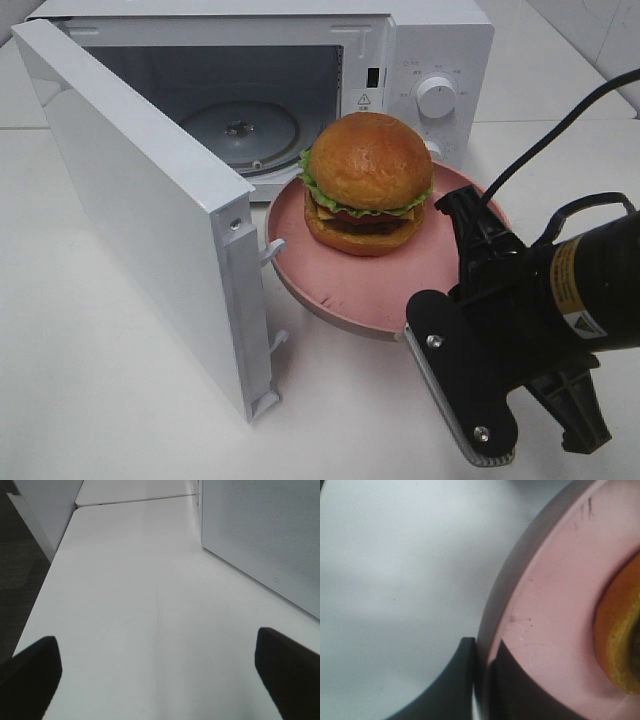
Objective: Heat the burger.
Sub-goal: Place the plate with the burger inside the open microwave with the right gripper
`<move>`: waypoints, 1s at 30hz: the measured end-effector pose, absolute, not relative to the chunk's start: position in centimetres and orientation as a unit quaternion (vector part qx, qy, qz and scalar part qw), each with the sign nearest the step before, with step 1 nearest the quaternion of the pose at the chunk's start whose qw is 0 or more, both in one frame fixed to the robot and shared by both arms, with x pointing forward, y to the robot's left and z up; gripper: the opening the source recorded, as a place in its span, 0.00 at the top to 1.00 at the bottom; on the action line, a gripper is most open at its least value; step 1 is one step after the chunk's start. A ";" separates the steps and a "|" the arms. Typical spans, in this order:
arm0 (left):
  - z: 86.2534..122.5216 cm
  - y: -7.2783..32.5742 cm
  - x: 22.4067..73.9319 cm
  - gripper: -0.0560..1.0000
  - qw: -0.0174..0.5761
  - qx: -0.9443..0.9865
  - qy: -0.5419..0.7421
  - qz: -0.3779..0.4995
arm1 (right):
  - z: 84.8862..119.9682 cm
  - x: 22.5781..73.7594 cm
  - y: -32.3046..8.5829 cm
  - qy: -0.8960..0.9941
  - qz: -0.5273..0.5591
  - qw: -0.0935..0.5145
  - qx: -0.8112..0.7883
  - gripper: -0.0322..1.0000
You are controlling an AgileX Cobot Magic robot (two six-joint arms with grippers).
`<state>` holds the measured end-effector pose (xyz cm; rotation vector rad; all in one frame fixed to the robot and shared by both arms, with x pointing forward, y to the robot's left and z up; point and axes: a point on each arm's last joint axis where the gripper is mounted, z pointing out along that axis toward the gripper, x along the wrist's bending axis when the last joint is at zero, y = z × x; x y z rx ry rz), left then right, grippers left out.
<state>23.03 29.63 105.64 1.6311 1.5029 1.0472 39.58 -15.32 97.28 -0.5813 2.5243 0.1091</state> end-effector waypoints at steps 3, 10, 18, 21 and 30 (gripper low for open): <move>105.6 29.6 23.0 0.02 0.338 0.626 0.577 0.402 | 97.2 39.8 -15.6 0.937 0.038 0.268 -0.219 0.91; 105.6 29.6 23.0 0.02 0.338 0.626 0.577 0.402 | 98.0 41.4 -16.6 0.935 0.049 0.245 -0.252 0.91; 105.6 29.6 23.0 0.02 0.338 0.626 0.577 0.402 | 98.2 42.3 -17.2 0.919 0.087 0.230 -0.307 0.91; 105.6 29.6 23.0 0.02 0.338 0.626 0.577 0.402 | 98.1 42.4 -17.1 0.916 0.089 0.232 -0.317 0.91; 105.6 29.6 23.0 0.02 0.338 0.626 0.577 0.402 | 99.0 43.3 -16.6 0.913 0.095 0.246 -0.311 0.91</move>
